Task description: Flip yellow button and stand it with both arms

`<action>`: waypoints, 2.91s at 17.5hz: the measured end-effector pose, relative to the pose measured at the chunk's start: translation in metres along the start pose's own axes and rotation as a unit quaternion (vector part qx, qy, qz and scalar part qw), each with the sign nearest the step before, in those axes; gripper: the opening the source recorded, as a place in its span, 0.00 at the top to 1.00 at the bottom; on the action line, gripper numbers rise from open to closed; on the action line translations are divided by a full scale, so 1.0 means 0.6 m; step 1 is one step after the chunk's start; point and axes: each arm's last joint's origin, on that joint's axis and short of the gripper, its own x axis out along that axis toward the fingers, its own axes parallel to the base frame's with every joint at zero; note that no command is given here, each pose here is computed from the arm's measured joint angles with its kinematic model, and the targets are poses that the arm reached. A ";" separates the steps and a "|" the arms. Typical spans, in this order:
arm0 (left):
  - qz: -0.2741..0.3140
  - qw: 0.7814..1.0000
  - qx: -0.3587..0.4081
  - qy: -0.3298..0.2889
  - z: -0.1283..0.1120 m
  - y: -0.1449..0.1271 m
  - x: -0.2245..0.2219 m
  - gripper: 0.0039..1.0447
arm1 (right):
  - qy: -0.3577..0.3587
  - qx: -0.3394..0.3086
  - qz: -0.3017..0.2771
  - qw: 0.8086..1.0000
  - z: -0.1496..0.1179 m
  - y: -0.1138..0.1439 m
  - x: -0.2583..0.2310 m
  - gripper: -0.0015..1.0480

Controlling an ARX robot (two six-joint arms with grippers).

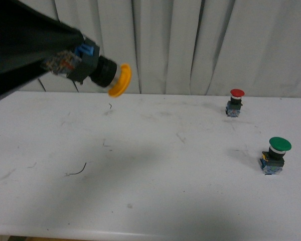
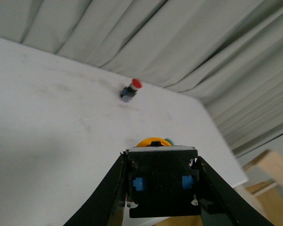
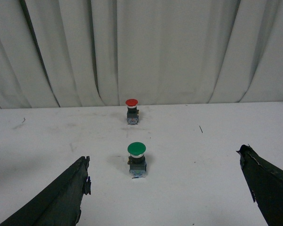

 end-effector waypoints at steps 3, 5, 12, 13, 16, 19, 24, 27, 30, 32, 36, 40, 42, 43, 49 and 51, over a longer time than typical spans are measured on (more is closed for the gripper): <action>-0.067 0.994 -0.081 -0.037 -0.006 0.027 0.000 0.66 | 0.000 0.000 0.000 1.000 0.000 0.000 0.000 0.06; -0.091 0.988 -0.116 -0.051 -0.014 0.033 0.001 0.66 | 0.000 0.000 0.000 1.000 0.000 0.000 0.000 0.06; -0.162 0.972 -0.156 -0.062 -0.023 -0.008 0.014 0.66 | 0.000 0.000 0.000 1.000 0.000 0.000 0.000 0.06; -0.162 0.973 -0.156 -0.059 -0.026 -0.006 0.017 0.66 | 0.000 0.000 0.000 1.000 0.000 0.000 0.000 0.06; -0.150 0.974 -0.163 -0.045 -0.036 0.001 0.025 0.66 | 0.000 0.000 0.000 1.000 0.000 0.000 0.000 0.06; -0.149 0.975 -0.162 -0.041 -0.038 -0.001 0.026 0.66 | 0.000 0.000 0.000 1.000 0.000 0.000 0.000 0.06; -0.142 0.976 -0.159 -0.037 -0.042 0.001 0.029 0.66 | -0.081 0.015 0.016 0.996 0.053 -0.023 0.053 0.06; -0.142 0.976 -0.159 -0.036 -0.045 0.002 0.031 0.66 | -0.166 0.042 0.060 0.983 0.139 -0.004 0.168 0.06; -0.138 0.977 -0.159 -0.040 -0.043 0.004 0.031 0.66 | -0.157 0.173 0.201 0.951 0.127 0.041 0.238 0.06; -0.141 0.976 -0.157 -0.043 -0.040 0.002 0.032 0.66 | -0.073 0.297 0.295 0.905 0.105 0.082 0.247 0.06; -0.140 0.977 -0.158 -0.043 -0.038 0.001 0.033 0.66 | -0.004 0.373 0.332 0.866 0.083 0.104 0.251 0.06; -0.140 0.977 -0.158 -0.044 -0.039 0.001 0.034 0.66 | 0.061 0.436 0.346 0.828 0.061 0.119 0.254 0.06; -0.139 0.977 -0.158 -0.043 -0.039 0.002 0.035 0.66 | 0.085 0.462 0.345 0.812 0.052 0.124 0.255 0.06; -0.139 0.977 -0.158 -0.043 -0.039 0.002 0.035 0.66 | 0.097 0.475 0.343 0.804 0.047 0.127 0.256 0.06; -0.142 0.976 -0.157 -0.044 -0.041 0.001 0.037 0.66 | 0.162 0.550 0.329 0.750 0.024 0.137 0.260 0.06; -0.143 0.976 -0.158 -0.042 -0.043 0.001 0.039 0.66 | 0.189 0.588 0.311 0.722 0.012 0.138 0.265 0.06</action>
